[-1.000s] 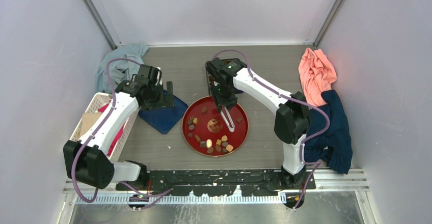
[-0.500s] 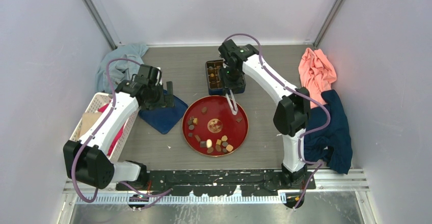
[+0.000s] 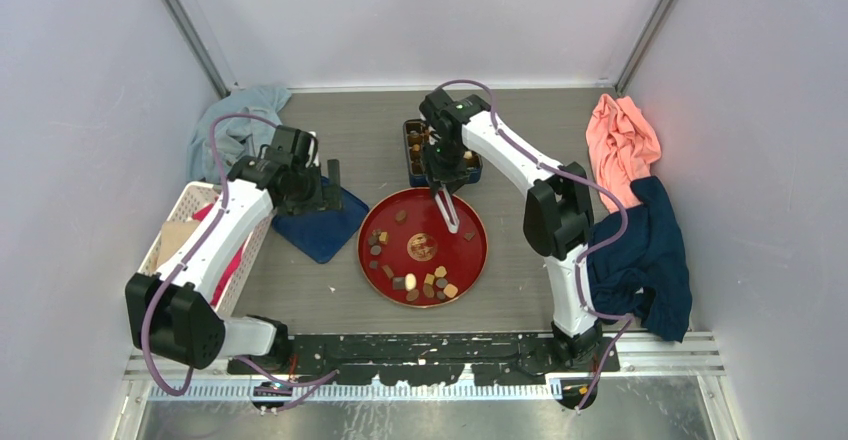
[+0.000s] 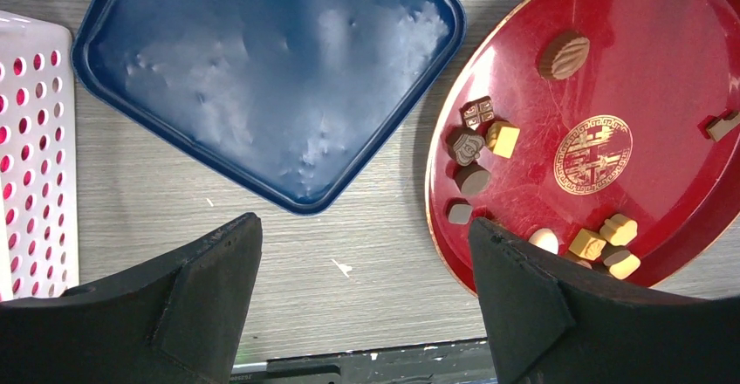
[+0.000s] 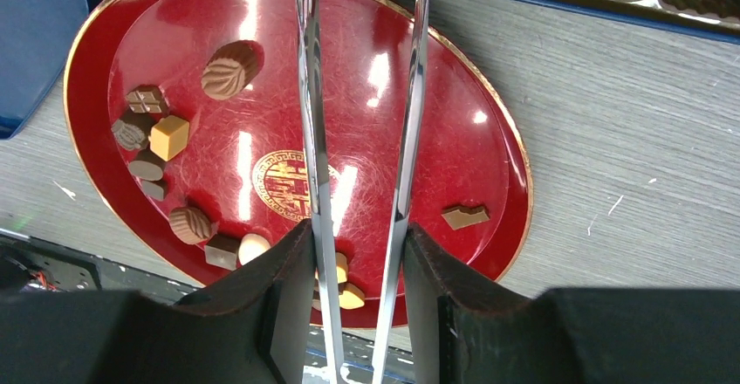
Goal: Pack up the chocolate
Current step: Place the fake chocolate in the packing box.
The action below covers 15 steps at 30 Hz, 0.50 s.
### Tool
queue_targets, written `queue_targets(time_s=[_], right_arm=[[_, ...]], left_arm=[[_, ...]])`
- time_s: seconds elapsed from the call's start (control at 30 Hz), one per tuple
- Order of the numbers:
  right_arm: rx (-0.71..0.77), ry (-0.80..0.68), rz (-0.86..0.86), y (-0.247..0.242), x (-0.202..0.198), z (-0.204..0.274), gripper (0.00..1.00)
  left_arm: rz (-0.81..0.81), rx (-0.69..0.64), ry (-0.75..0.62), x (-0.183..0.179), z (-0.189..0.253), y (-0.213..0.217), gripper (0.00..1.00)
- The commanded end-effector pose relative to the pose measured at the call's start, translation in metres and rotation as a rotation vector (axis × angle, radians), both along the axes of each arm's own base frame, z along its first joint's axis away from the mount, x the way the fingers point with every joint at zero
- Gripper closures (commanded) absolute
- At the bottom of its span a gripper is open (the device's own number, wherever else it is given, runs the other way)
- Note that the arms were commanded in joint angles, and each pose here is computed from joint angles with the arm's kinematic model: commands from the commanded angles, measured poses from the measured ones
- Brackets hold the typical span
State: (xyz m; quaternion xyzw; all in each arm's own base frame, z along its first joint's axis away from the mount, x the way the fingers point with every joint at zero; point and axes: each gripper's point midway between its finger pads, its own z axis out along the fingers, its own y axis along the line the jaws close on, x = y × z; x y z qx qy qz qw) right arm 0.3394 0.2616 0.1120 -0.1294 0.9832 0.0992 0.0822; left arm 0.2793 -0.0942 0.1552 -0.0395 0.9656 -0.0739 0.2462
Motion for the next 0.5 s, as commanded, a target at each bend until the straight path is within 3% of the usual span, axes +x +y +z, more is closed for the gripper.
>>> queue_targets(time_s=[0.0, 0.47], right_arm=[[0.056, -0.041, 0.032, 0.0140, 0.0060, 0.0164, 0.81], [0.058, -0.029, 0.048, 0.0196, 0.0078, 0.0124, 0.78]], left_arm=[[-0.006, -0.006, -0.063, 0.0150, 0.0163, -0.0015, 0.11], [-0.005, 0.005, -0.061, 0.0144, 0.0153, 0.0006, 0.11]])
